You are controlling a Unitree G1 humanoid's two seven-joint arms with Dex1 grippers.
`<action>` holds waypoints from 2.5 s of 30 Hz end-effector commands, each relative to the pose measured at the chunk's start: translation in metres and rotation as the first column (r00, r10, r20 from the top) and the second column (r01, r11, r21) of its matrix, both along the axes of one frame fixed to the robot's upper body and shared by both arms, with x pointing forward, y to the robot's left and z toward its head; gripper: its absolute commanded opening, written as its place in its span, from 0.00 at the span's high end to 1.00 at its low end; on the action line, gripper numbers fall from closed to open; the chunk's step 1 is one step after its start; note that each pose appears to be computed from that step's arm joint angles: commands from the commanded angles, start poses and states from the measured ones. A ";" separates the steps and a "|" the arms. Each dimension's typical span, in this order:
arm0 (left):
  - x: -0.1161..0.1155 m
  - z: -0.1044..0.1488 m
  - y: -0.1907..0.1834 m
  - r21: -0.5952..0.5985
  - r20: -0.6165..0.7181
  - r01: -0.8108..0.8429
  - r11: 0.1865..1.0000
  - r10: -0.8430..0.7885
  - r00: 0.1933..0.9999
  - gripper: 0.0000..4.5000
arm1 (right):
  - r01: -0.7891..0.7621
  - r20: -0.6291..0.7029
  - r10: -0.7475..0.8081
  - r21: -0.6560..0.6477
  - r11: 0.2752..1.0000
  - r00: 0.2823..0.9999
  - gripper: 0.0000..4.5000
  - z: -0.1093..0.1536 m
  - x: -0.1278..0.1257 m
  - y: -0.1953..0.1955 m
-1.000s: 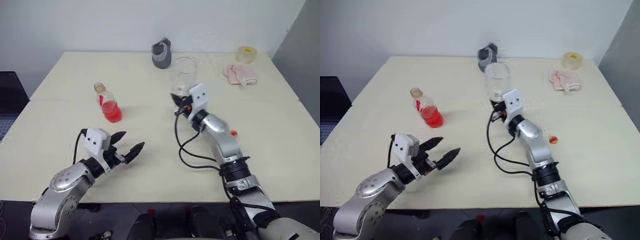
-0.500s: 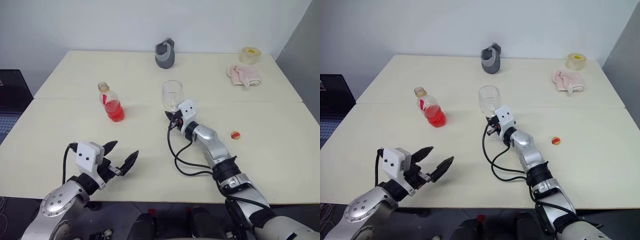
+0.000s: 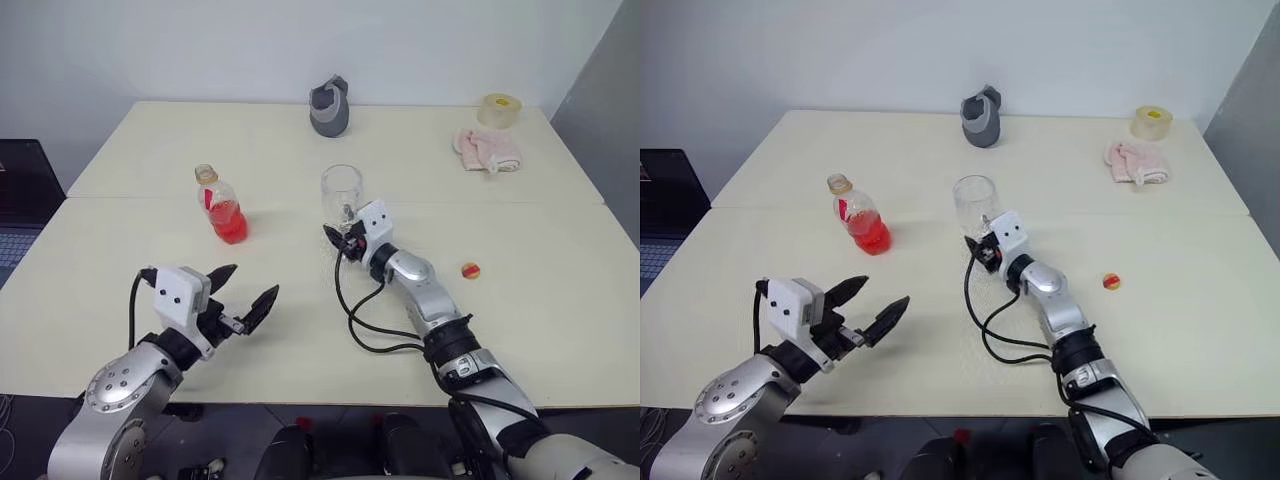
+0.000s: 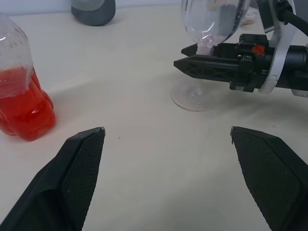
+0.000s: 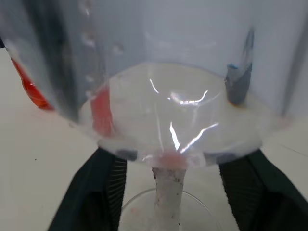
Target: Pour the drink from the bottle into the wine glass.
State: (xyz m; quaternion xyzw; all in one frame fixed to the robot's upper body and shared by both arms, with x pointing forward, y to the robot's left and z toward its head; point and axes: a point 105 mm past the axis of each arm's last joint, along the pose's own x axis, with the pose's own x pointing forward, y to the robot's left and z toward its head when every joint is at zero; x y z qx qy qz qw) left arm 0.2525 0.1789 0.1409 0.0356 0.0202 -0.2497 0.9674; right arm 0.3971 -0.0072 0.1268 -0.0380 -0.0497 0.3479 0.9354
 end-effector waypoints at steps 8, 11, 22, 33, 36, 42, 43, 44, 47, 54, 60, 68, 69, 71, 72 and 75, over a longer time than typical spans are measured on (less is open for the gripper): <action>0.010 0.008 -0.002 0.011 0.054 0.020 1.000 -0.021 0.998 0.00 | -0.031 0.028 0.029 0.084 0.996 0.999 0.01 0.029 -0.020 -0.012; 0.012 0.008 -0.001 0.010 0.059 0.018 1.000 -0.018 0.998 0.00 | -0.052 0.006 0.052 0.057 0.997 0.999 0.01 0.025 -0.028 -0.017; 0.019 0.010 0.002 0.002 0.067 -0.001 1.000 0.000 0.998 0.00 | -0.111 -0.041 0.110 -0.021 0.994 0.993 0.01 0.020 -0.057 -0.039; 0.040 0.012 0.052 -0.005 0.128 -0.343 0.939 0.341 0.931 0.00 | -0.308 -0.005 0.308 -0.040 0.951 0.951 0.01 0.054 -0.135 -0.084; 0.046 0.015 0.055 0.014 0.171 -0.369 0.929 0.362 0.916 0.00 | -0.367 -0.002 0.367 -0.012 0.930 0.930 0.01 0.064 -0.152 -0.084; 0.067 0.018 0.072 0.033 0.230 -0.431 0.902 0.413 0.881 0.00 | -0.428 0.023 0.428 0.042 0.903 0.904 0.01 0.081 -0.162 -0.083; 0.071 0.018 0.072 0.037 0.234 -0.425 0.904 0.406 0.883 0.00 | -0.429 0.023 0.428 0.042 0.902 0.903 0.01 0.082 -0.162 -0.082; 0.074 0.017 0.072 0.038 0.237 -0.422 0.906 0.402 0.885 0.00 | -0.429 0.022 0.428 0.044 0.902 0.903 0.01 0.083 -0.162 -0.082; 0.081 0.014 0.068 0.029 0.228 -0.389 0.921 0.373 0.899 0.00 | -0.409 0.023 0.408 0.040 0.912 0.913 0.01 0.081 -0.157 -0.081; 0.090 0.009 0.063 0.025 0.205 -0.334 0.942 0.322 0.924 0.00 | -0.379 0.023 0.378 0.052 0.924 0.926 0.01 0.081 -0.154 -0.079; 0.104 0.011 0.073 0.043 0.214 -0.324 0.945 0.308 0.927 0.00 | -0.361 0.028 0.360 0.050 0.931 0.932 0.01 0.082 -0.151 -0.081; 0.126 0.006 0.064 0.075 0.201 -0.252 0.965 0.233 0.952 0.00 | -0.352 0.037 0.351 0.049 0.935 0.936 0.01 0.085 -0.148 -0.079; 0.128 0.005 0.061 0.071 0.200 -0.242 0.968 0.224 0.954 0.00 | -0.349 0.039 0.347 0.052 0.936 0.937 0.01 0.086 -0.147 -0.078; 0.130 0.003 0.054 0.067 0.202 -0.221 0.973 0.203 0.958 0.00 | -0.346 0.043 0.344 0.055 0.937 0.938 0.01 0.088 -0.146 -0.077; 0.131 0.002 0.051 0.066 0.201 -0.214 0.975 0.197 0.960 0.00 | -0.344 0.044 0.342 0.058 0.937 0.939 0.01 0.089 -0.146 -0.077; 0.136 -0.002 0.046 0.064 0.194 -0.200 0.978 0.184 0.964 0.00 | -0.338 0.041 0.336 0.054 0.940 0.941 0.01 0.089 -0.146 -0.077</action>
